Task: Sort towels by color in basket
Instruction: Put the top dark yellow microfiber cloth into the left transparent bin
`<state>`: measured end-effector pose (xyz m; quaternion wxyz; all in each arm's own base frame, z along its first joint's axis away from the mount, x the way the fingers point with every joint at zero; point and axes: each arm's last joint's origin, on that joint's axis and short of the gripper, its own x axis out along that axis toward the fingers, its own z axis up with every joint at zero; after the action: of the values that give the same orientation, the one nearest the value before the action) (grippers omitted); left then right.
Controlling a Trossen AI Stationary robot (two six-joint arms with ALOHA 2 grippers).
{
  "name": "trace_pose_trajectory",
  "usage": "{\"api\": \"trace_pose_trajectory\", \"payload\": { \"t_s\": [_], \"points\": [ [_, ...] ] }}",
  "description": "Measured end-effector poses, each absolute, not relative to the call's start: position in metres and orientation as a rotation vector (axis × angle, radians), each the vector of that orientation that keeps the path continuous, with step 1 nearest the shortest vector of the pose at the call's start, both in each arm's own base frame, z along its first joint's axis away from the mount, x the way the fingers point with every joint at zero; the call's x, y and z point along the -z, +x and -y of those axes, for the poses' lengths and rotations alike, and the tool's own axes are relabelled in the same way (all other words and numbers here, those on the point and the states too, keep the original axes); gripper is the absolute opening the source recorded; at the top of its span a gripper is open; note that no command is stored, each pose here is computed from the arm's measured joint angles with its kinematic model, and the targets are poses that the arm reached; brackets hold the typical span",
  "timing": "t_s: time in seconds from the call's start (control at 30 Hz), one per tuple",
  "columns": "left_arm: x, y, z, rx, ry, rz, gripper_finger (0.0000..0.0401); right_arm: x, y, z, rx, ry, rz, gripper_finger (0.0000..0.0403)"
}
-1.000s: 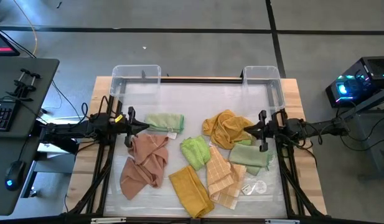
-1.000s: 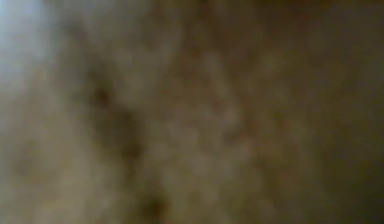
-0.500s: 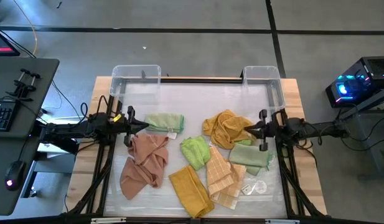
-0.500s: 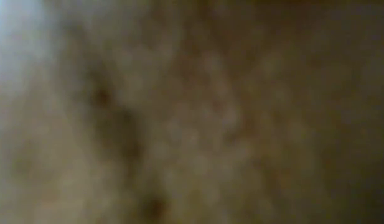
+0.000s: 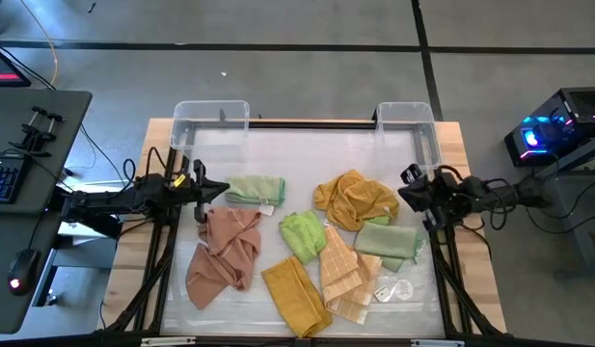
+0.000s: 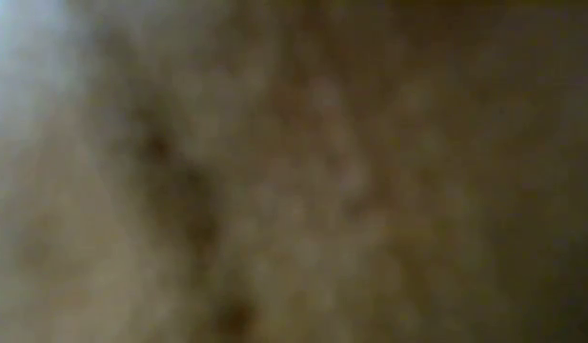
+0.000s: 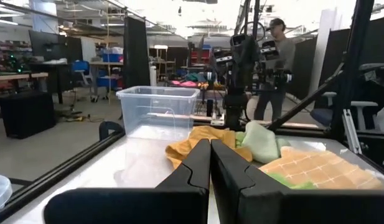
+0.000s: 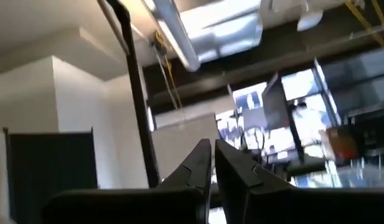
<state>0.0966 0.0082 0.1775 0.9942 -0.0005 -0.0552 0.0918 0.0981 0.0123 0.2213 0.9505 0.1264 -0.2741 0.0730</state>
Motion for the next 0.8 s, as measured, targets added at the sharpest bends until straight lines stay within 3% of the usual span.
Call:
{"api": "trace_pose_trajectory", "payload": {
  "t_s": [0.23, 0.4, 0.6, 0.8],
  "points": [
    [-0.178, 0.097, -0.008, -0.184, 0.004, 0.116, 0.0, -0.243, 0.136, -0.016, -0.052, 0.098, 0.391, 0.0018],
    [-0.177, 0.097, -0.008, -0.184, -0.001, 0.109, 0.0, -0.269, 0.176, -0.016, 0.167, 0.044, 0.001, 0.0031],
    [-0.177, 0.097, -0.008, -0.184, -0.001, 0.109, 0.0, -0.285, 0.215, -0.011, 0.406, 0.018, -0.517, 0.0106],
    [-0.177, 0.097, -0.008, -0.184, -0.001, 0.109, 0.0, -0.254, 0.255, 0.001, 0.446, 0.117, -0.894, 0.0202]
  ]
}}
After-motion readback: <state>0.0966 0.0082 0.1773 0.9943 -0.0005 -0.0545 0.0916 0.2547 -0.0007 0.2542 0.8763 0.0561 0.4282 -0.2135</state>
